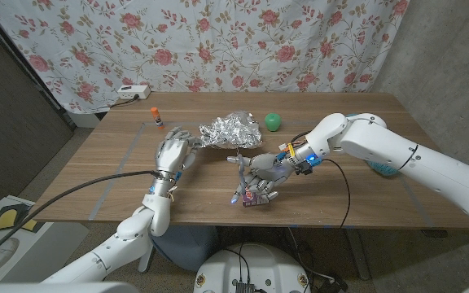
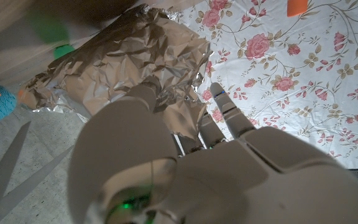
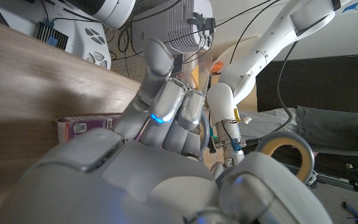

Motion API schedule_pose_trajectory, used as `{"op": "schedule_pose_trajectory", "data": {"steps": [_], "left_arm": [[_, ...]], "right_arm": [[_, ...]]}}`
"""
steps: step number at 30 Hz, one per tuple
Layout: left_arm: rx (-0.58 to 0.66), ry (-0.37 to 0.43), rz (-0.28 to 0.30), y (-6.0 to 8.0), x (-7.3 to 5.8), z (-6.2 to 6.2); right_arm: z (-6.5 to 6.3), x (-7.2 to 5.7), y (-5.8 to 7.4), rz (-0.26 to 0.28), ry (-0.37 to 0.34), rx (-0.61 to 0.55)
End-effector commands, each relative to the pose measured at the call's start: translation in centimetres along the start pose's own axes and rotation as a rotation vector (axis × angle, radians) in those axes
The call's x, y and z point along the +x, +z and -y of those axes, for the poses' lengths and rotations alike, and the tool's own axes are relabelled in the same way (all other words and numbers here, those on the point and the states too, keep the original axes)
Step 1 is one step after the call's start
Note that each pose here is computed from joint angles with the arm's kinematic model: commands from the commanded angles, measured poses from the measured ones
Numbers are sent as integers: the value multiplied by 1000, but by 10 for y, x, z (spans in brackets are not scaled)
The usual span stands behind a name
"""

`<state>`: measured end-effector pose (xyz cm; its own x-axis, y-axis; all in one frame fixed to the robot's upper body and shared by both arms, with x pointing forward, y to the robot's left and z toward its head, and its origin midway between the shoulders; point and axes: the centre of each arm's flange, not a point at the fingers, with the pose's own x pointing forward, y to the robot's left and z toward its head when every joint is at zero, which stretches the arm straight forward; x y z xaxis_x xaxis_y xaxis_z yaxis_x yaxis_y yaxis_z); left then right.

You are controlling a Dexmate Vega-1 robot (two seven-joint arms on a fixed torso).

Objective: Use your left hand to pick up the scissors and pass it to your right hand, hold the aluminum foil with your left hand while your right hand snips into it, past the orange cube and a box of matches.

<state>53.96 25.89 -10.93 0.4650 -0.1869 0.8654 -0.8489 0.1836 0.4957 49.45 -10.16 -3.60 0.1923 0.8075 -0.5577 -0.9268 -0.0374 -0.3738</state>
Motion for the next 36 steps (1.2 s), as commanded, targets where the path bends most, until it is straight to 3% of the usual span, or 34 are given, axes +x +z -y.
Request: {"op": "schedule_pose_trajectory", "data": {"steps": [1, 16, 26, 36], "left_arm": [[-4, 5, 16, 4, -4, -1], [14, 15, 20, 2, -15, -10], [16, 18, 16, 1, -20, -11], [24, -12, 20, 2, -19, -3]], "right_arm": [[6, 4, 2, -14, 22, 1], [23, 7, 7, -33, 46, -1], [25, 15, 1, -36, 87, 33], [23, 10, -2, -31, 80, 48]]}}
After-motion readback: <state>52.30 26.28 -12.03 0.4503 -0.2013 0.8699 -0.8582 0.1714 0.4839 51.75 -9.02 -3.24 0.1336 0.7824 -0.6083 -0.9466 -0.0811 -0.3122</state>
